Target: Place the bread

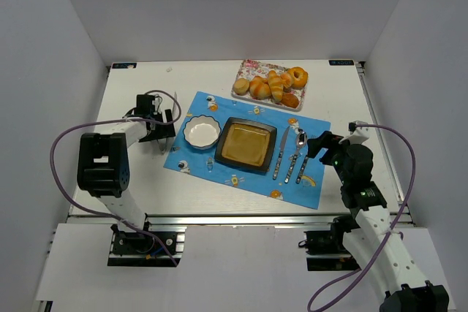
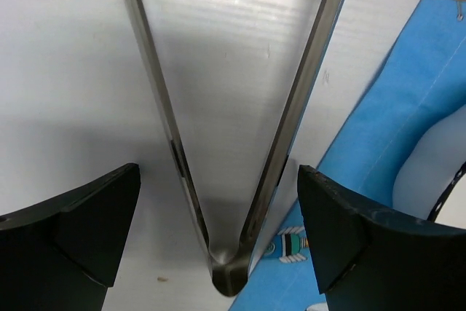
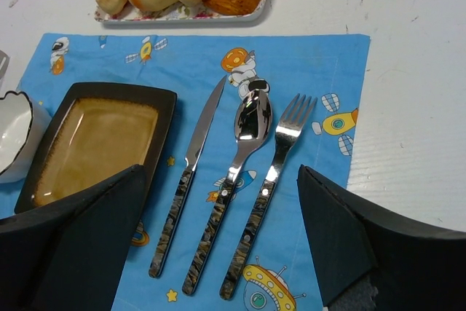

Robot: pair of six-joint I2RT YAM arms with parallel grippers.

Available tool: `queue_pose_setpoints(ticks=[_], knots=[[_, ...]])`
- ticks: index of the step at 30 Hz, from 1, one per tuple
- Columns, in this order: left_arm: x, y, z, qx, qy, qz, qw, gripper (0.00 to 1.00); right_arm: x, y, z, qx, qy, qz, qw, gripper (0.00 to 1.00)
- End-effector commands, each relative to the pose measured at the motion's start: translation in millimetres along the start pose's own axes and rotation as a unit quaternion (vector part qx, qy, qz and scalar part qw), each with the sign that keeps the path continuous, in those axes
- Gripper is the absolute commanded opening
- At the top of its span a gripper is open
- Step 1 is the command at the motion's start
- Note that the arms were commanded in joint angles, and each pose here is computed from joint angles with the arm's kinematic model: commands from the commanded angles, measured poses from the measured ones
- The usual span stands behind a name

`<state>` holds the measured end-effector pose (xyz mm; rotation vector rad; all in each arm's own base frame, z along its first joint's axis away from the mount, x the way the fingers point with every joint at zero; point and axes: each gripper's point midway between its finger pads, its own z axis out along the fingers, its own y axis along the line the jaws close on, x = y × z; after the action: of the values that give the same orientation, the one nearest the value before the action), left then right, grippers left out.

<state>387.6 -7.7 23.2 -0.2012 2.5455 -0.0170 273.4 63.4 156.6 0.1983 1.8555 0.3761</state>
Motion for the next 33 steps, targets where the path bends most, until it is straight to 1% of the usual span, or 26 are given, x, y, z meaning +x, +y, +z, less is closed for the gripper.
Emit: queue_pose_setpoints(ticks=[1, 2, 8, 11, 13, 14, 15, 16, 17, 18, 19, 21, 26, 28, 29, 30, 31, 33], knots=[[-29, -3, 2, 0.004, -0.028, 0.020, 0.999, 0.98, -19, 10, 1, -0.019, -0.026, -0.009, 0.999, 0.89], [-37, -2, 2, -0.002, -0.030, 0.023, 0.999, 0.98, -20, 11, 1, -0.020, -0.027, -0.009, 0.999, 0.89], [-32, 7, 25, -0.028, -0.003, 0.036, 0.999, 0.98, -20, 13, 1, -0.025, -0.026, -0.014, 0.999, 0.89], [-36, 10, 30, -0.040, 0.003, 0.036, 0.999, 0.95, -19, 13, 1, -0.029, -0.026, -0.017, 0.999, 0.89], [-39, 10, 30, -0.042, -0.004, 0.036, 0.998, 0.93, -19, 14, 2, -0.030, -0.025, -0.017, 0.999, 0.89], [-44, 10, 29, -0.041, -0.013, 0.034, 0.998, 0.89, -18, 15, 2, -0.033, -0.023, -0.018, 0.999, 0.89], [-46, 9, 27, -0.040, -0.017, 0.033, 0.999, 0.83, -18, 15, 2, -0.033, -0.023, -0.018, 0.999, 0.89], [-46, 8, 26, -0.037, -0.019, 0.034, 0.999, 0.79, -17, 15, 2, -0.035, -0.022, -0.018, 0.999, 0.89], [-55, 6, 20, -0.033, -0.036, 0.032, 0.998, 0.75, -18, 16, 1, -0.036, -0.023, -0.019, 0.999, 0.89], [-59, 3, 16, -0.024, -0.045, 0.032, 0.998, 0.69, -18, 16, 1, -0.036, -0.023, -0.018, 0.999, 0.89], [-56, 2, 14, -0.019, -0.049, 0.033, 0.998, 0.65, -18, 17, 1, -0.039, -0.022, -0.019, 0.999, 0.89], [-71, -2, -2, -0.007, -0.082, 0.034, 0.996, 0.59, -19, 17, 0, -0.039, -0.023, -0.020, 0.999, 0.89], [-98, -3, -40, -0.007, -0.124, 0.022, 0.992, 0.58, -21, 19, -4, -0.045, -0.029, -0.020, 0.998, 0.89], [-110, -6, -59, -0.002, -0.144, 0.017, 0.989, 0.54, -23, 19, -6, -0.046, -0.035, -0.019, 0.998, 0.89], [-110, -7, -66, 0.001, -0.142, 0.008, 0.990, 0.53, -24, 20, -7, -0.047, -0.037, -0.019, 0.998, 0.89], [-119, -14, -79, 0.022, -0.155, 0.005, 0.988, 0.53, -24, 20, -8, -0.047, -0.039, -0.019, 0.998, 0.89], [-122, -15, -86, 0.023, -0.161, 0.004, 0.987, 0.53, -25, 19, -9, -0.046, -0.040, -0.019, 0.998, 0.89], [-122, -33, -97, 0.072, -0.164, 0.008, 0.984, 0.53, -27, 20, -11, -0.046, -0.044, -0.016, 0.998, 0.89]])
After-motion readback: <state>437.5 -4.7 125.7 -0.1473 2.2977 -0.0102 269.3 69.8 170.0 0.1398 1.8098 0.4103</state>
